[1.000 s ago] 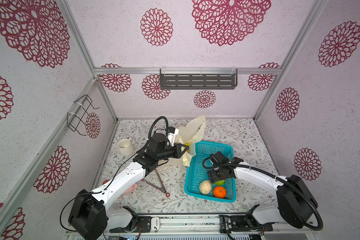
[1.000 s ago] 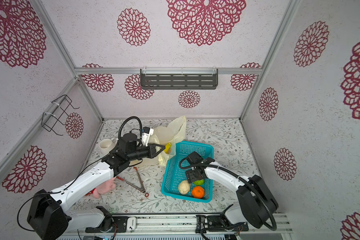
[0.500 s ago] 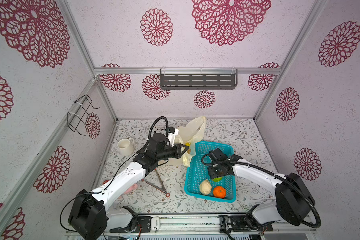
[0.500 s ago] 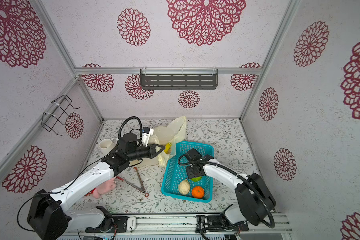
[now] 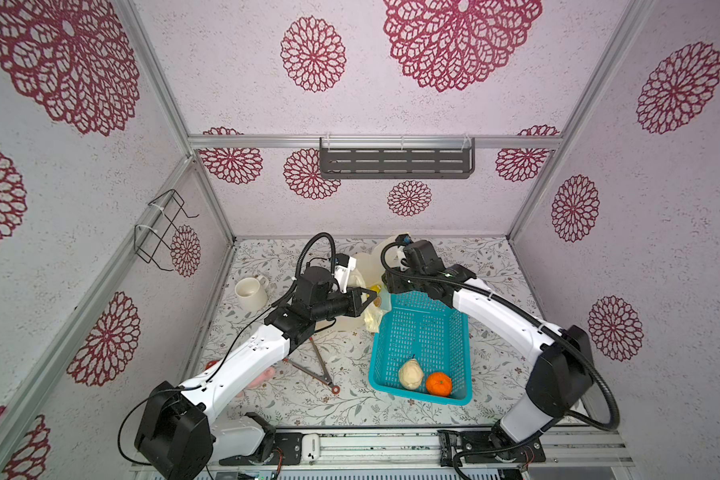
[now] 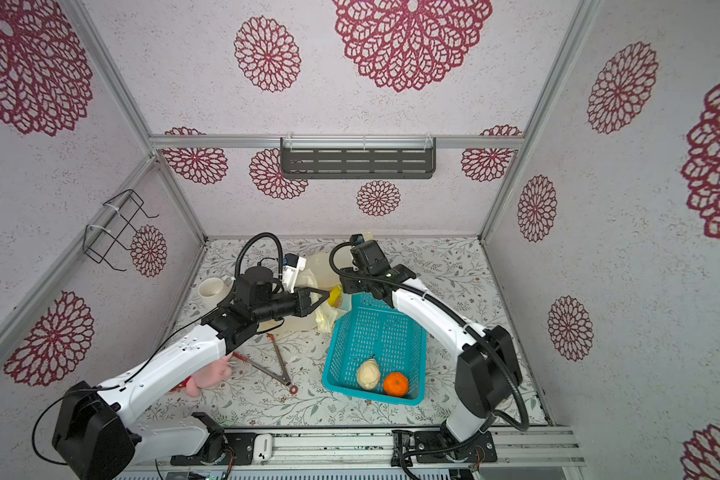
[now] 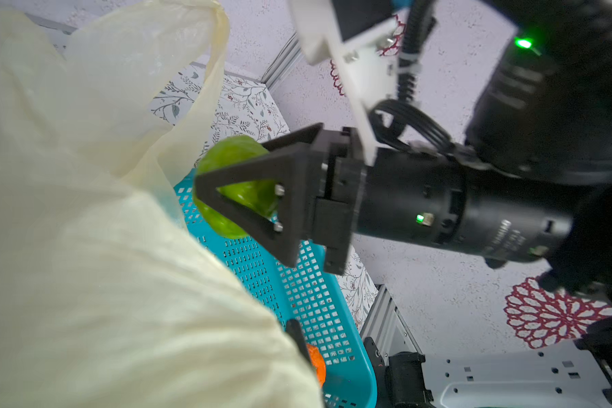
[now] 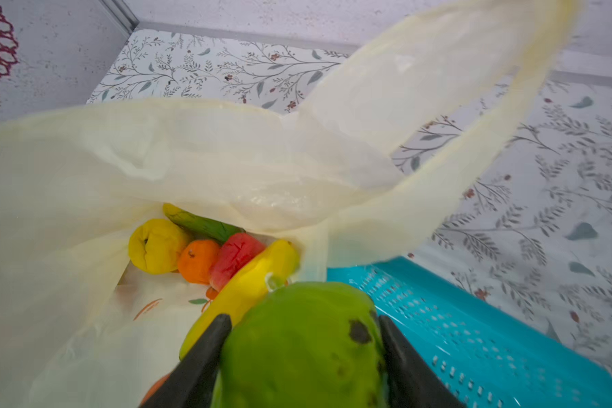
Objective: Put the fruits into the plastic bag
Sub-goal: 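Open the right gripper in the bag and lower it over the pale pear, then grasp the pale pear with the right gripper and carry it into the bag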
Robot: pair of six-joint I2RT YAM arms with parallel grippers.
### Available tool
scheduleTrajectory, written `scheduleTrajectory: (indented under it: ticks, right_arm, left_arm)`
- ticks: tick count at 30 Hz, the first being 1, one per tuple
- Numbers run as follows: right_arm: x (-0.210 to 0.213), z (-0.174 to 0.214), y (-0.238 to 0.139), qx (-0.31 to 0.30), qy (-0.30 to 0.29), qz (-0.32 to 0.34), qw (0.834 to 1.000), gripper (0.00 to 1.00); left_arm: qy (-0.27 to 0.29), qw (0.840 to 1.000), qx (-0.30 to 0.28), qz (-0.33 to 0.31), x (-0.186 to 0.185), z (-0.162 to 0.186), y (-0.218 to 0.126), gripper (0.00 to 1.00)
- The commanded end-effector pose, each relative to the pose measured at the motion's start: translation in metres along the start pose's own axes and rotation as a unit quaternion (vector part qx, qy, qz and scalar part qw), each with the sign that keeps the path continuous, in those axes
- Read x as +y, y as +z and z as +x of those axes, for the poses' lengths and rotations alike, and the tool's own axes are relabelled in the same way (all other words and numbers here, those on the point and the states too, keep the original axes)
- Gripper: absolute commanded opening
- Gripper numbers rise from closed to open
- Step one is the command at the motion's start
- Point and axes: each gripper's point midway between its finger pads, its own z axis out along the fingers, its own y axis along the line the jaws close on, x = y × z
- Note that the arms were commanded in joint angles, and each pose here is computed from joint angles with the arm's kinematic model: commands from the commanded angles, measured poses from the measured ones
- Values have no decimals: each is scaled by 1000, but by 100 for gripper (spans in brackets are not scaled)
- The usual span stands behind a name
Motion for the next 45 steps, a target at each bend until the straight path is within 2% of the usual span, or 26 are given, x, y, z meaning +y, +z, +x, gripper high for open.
scheduleTrajectory:
  ticks: [1,6,13,17,24,27,31,35,39,42,45]
  right_arm:
    - [21,-25,13,-21,-10,-44,999,50]
    - [35,-30,47,-6,-5,-70,997,52]
    - [34,-26,65,3,5,-68,998,77]
    - [26,-32,51,-18,1,-53,998,85]
    - [12,-40,-2,-65,2,-43,997,84]
    - [-1,-28,-31,-74,4,-25,997,84]
    - [-19,23,-60,-38,2,-6,999,83]
    - [-16,104,-77,45,-3,-53,998,82]
    - [0,189,-82,147,-18,-102,984,82]
    - [-1,229,-82,205,-42,-95,973,82]
    - [-4,248,-78,240,-55,-88,965,83]
  left_arm:
    - [9,1000,-17,2,-7,-7,-10,0]
    - [4,1000,-21,-2,-6,-6,-13,0]
    - [3,1000,-26,-4,-7,-6,-17,0]
    - [4,1000,-26,-5,-6,-6,-17,0]
    - [9,999,-30,-6,-6,-9,-16,0]
    - [11,999,-35,-5,-7,-11,-15,0]
    - [12,999,-37,-2,-7,-12,-15,0]
    - [13,999,-38,-3,-4,-11,-12,0]
    - [13,999,-33,0,-2,-11,-6,0]
    - [12,1000,-27,6,-4,-11,-3,0]
    - [11,1000,-26,6,-4,-11,-3,0]
